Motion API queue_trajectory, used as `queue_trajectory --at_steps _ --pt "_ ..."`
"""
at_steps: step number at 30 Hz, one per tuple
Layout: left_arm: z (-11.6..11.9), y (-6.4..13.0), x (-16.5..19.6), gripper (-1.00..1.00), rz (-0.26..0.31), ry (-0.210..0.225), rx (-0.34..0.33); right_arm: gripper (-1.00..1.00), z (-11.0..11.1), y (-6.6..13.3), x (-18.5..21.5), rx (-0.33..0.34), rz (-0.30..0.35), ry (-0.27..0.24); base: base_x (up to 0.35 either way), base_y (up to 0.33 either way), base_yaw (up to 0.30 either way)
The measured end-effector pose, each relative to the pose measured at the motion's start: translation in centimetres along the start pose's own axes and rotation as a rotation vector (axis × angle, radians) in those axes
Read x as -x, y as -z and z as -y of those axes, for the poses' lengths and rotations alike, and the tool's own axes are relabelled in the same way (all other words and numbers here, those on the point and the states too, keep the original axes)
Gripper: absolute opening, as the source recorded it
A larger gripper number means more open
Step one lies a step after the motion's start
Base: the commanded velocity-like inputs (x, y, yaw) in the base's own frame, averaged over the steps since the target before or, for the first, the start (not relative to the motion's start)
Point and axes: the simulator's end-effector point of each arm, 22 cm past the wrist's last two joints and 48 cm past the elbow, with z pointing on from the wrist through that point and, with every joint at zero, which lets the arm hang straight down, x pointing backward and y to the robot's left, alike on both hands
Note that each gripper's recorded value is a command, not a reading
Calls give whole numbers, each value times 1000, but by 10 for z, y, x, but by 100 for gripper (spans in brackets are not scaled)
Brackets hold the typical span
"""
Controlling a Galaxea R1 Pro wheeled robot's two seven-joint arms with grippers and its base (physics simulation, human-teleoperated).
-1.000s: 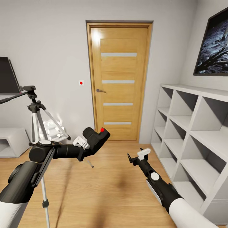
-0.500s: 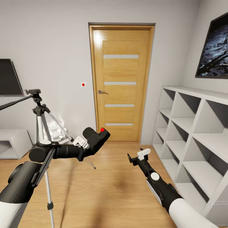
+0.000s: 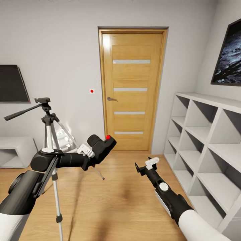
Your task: Attach the digital camera to the camera tripod in the bedroom.
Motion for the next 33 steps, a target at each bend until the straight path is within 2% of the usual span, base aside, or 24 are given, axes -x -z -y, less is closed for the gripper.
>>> queue_trajectory --at_steps 6,10,16,33 --pt "0 5 8 -100 0 0 0 100 6 5 -12 -7 -46 3 0 4 16" --pt "1 8 14 -100 -1 1 0 100 49 22 -46 -58 -129 42 0 115 2" --pt "2 12 22 -100 -1 1 -1 100 67 40 -79 -76 -222 54 0 215 0" --pt "4 25 44 -100 -1 1 -2 100 75 48 -67 -79 -247 57 0 272 0"
